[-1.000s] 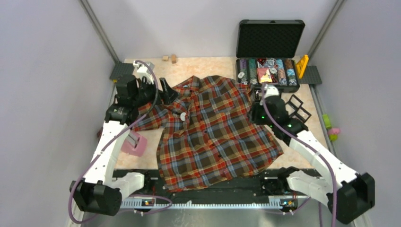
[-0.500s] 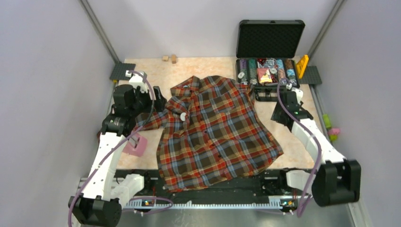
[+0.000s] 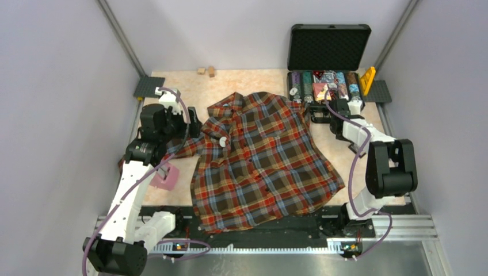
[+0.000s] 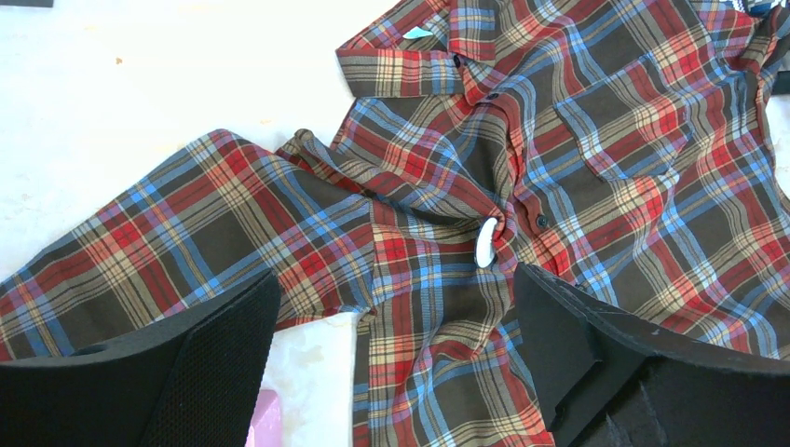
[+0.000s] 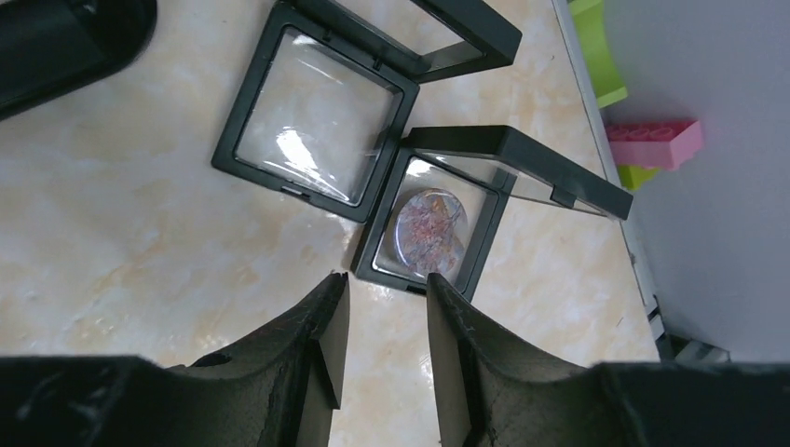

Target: Pin the brooch onto the clothing

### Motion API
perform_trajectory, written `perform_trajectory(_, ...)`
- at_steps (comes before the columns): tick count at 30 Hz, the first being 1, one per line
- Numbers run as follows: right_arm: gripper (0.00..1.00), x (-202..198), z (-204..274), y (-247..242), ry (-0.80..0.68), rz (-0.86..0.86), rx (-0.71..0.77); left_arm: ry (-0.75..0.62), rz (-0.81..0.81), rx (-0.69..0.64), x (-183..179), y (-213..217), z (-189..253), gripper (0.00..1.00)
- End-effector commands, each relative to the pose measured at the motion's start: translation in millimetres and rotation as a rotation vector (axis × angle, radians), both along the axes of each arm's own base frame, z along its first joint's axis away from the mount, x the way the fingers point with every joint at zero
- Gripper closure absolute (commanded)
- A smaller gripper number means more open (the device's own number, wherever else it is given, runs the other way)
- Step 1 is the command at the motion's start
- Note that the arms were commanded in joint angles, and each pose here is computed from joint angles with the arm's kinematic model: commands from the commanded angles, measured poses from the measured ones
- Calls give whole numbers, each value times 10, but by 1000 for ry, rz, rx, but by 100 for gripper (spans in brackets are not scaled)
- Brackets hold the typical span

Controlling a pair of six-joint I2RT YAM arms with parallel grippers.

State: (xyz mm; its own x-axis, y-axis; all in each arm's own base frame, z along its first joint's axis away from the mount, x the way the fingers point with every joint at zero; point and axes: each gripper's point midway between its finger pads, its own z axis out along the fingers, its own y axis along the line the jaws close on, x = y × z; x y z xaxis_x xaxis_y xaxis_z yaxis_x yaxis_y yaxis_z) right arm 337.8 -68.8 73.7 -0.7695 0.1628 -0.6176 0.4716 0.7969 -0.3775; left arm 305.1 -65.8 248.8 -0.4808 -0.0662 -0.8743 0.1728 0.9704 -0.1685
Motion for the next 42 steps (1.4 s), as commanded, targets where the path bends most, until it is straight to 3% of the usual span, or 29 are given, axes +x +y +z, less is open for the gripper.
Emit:
perform_trajectory(1,62,91,67,-218,10,-43,-100,-24,-7,6,2,-10,35,2)
perform_trajectory(42,71,78,-256,-341,119,-60,-120,-17,-19,4,1,-33,6,2)
